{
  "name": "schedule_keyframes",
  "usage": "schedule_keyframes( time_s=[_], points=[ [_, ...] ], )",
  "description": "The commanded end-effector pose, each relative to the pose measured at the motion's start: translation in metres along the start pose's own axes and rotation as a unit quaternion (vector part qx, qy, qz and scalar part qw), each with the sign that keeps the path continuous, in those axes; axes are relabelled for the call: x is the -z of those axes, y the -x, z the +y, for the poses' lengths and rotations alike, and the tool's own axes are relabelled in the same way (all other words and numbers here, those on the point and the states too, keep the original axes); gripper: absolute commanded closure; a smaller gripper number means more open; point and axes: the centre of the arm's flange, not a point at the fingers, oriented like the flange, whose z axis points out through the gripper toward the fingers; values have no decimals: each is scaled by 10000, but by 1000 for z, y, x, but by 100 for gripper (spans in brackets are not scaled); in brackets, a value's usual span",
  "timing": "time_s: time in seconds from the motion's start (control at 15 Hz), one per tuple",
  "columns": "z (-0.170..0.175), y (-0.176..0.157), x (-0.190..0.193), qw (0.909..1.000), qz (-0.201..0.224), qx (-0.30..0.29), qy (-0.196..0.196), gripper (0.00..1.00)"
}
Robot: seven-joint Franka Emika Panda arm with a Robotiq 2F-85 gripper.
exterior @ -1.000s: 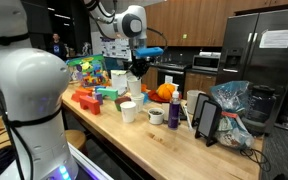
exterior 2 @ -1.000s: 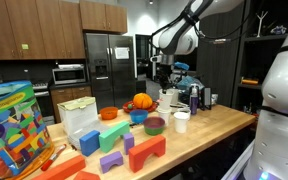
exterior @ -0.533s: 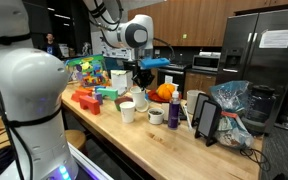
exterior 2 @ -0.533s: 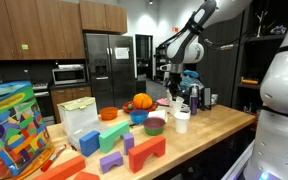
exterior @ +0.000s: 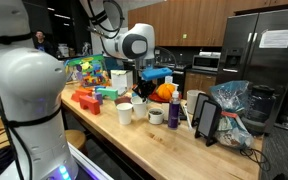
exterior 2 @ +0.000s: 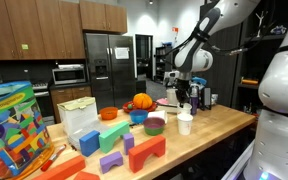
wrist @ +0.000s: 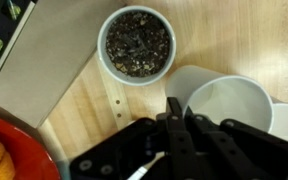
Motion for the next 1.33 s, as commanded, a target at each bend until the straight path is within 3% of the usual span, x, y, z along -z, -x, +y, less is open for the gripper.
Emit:
schedule_keyframes(
  time_s=[0.0, 0.2, 0.27, 0.73, 0.93, 1.27],
  points=[
    [-13, 20, -6, 9998, 24, 120, 172, 99],
    [-23, 27, -7, 9992, -48, 178, 347, 99],
    [-6, -39, 38, 9989, -94, 214, 409, 99],
    [-9, -145, 117, 9942, -286, 528, 888, 99],
    [-10, -157, 130, 9941, -244, 586, 879, 99],
    [-29, -145, 141, 9936, -506, 578, 826, 99]
  ],
)
